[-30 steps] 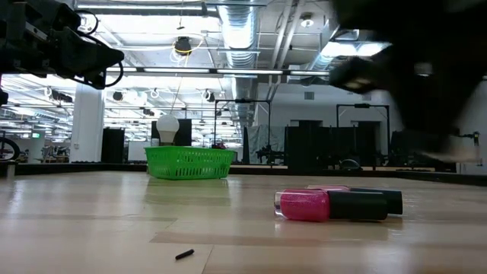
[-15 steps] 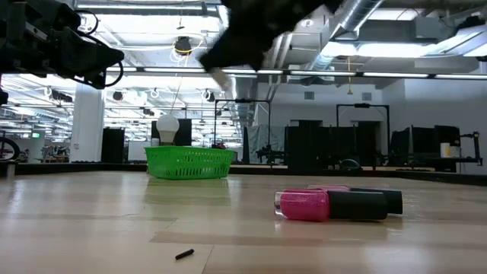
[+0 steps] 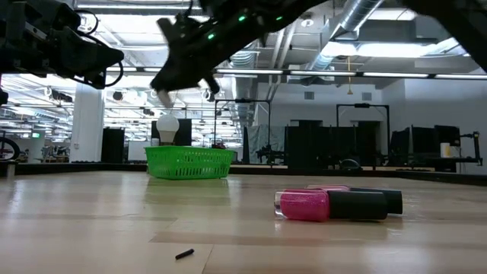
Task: Pick & Place Nail Polish
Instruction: Put the white nail polish bottle into the green bin
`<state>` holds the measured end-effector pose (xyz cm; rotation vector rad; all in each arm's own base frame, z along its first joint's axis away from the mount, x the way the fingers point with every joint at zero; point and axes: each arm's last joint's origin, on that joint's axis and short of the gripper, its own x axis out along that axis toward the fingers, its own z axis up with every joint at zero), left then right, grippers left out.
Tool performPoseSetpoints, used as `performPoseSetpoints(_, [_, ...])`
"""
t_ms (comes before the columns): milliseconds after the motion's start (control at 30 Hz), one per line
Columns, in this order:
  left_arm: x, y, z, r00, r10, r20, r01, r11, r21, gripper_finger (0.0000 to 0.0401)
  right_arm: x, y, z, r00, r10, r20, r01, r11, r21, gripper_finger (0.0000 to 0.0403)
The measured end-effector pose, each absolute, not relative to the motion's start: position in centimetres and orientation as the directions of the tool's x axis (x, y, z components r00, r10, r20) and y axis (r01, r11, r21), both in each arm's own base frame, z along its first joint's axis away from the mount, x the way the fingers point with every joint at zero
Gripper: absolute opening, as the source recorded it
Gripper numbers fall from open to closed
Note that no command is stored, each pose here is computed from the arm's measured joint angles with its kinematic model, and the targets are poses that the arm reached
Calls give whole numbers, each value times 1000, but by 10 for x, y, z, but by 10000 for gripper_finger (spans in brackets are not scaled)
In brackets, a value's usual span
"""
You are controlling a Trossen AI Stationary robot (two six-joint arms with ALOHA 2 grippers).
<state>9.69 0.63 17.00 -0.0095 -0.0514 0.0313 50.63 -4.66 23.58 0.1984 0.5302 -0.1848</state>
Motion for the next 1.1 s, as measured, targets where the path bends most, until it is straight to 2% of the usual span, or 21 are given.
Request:
performPoseSetpoints(333, [97,6,170,998,36,51,-35,999,-11,2,538,-56,199,746,-121,-655,247,964,103,42])
performPoseSetpoints(867, [97,6,170,998,35,51,-35,999,-10,2,537,-79,191,713,-182,-677,341,934,109,42])
performPoseSetpoints(1100, [97,6,170,998,35,51,-34,999,-10,2,543,-78,163,696,-178,-695,371,918,137,46])
